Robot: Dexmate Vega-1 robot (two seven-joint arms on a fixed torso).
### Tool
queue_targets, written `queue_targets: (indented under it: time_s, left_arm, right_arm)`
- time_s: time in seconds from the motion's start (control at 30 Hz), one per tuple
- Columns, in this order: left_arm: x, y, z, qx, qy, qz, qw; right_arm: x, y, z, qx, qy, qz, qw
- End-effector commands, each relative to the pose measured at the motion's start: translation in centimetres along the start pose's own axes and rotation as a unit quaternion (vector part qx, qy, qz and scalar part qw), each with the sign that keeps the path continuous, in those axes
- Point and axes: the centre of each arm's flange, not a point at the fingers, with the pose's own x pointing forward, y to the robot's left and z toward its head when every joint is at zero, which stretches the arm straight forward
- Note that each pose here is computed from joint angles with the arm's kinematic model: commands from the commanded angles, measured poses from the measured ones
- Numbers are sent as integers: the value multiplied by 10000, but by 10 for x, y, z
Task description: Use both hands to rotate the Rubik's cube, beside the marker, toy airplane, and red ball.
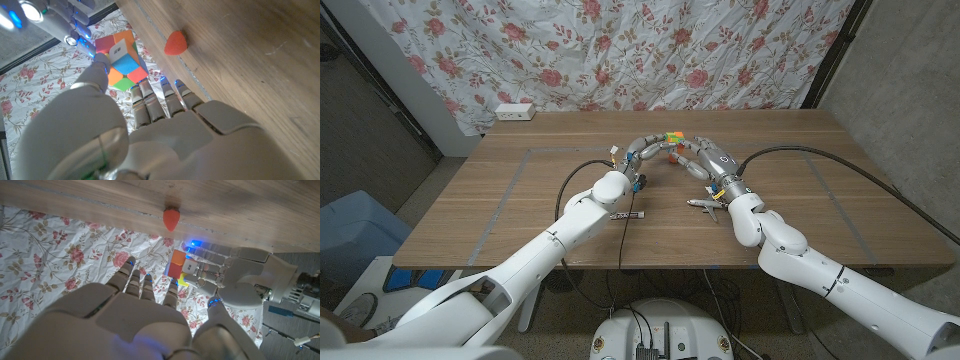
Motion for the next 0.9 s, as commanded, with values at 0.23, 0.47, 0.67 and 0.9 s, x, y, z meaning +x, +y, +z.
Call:
queue_targets:
  time_s: [0.23, 0.47, 0.67, 0.9]
  left_arm:
    - [4, -3, -1, -159, 23, -17, 9999]
    - [5, -4, -2, -228, 30, 6, 9997]
    - [7, -8, -4, -316, 61, 11, 9995]
    - [8, -9, -6, -336, 78, 24, 9994]
  right_arm:
    - [-2, 6, -2, 14, 11, 71, 10000]
    - [-3, 7, -1, 49, -2, 59, 10000]
    - [-4, 7, -1, 60, 12, 19, 10000]
    - [-4, 8, -1, 73, -8, 5, 10000]
